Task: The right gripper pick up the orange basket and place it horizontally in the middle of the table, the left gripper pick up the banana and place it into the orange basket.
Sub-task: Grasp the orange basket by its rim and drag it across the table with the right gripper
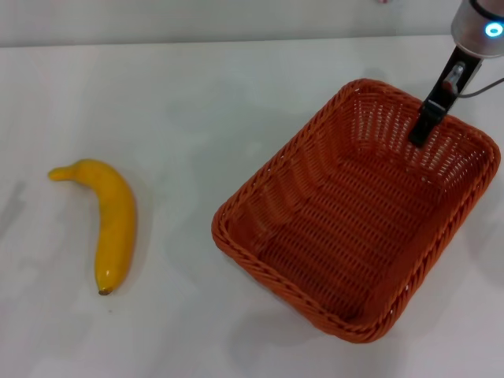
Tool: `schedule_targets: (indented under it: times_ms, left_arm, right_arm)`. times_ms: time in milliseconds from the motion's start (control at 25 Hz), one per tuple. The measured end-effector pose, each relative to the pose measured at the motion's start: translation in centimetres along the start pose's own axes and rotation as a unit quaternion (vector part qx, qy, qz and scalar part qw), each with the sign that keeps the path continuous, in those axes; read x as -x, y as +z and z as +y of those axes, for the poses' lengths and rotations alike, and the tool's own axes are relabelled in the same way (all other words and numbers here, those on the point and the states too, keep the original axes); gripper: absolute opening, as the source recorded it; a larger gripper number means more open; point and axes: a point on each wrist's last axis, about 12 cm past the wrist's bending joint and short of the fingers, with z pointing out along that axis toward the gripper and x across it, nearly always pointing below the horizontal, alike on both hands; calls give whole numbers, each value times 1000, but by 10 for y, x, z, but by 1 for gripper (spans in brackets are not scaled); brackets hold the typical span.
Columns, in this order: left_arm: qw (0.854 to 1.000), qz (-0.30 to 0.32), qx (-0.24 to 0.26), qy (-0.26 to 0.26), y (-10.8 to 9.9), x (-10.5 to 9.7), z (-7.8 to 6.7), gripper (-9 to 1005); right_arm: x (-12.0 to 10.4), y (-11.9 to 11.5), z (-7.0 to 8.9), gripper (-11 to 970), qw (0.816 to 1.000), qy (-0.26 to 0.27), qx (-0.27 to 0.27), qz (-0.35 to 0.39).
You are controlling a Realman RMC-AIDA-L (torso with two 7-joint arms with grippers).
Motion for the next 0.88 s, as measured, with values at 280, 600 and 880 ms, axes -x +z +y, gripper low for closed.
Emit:
schedule_targets:
  times_ms: [280,600,880]
  left_arm:
    - [1000,4,-7,-4,2,-2,-2,883]
    - [1000,4,-14,-7,5,-4,-5,880]
    - [1000,3,-15,-8,5,-4,-5,878]
  right_arm:
    - [-2,15,5,794,1000,-10,12,11]
    - [-4,22,4,778,1000,-17,11,10]
    - [-6,22,3,696,1000,-23,10,18]
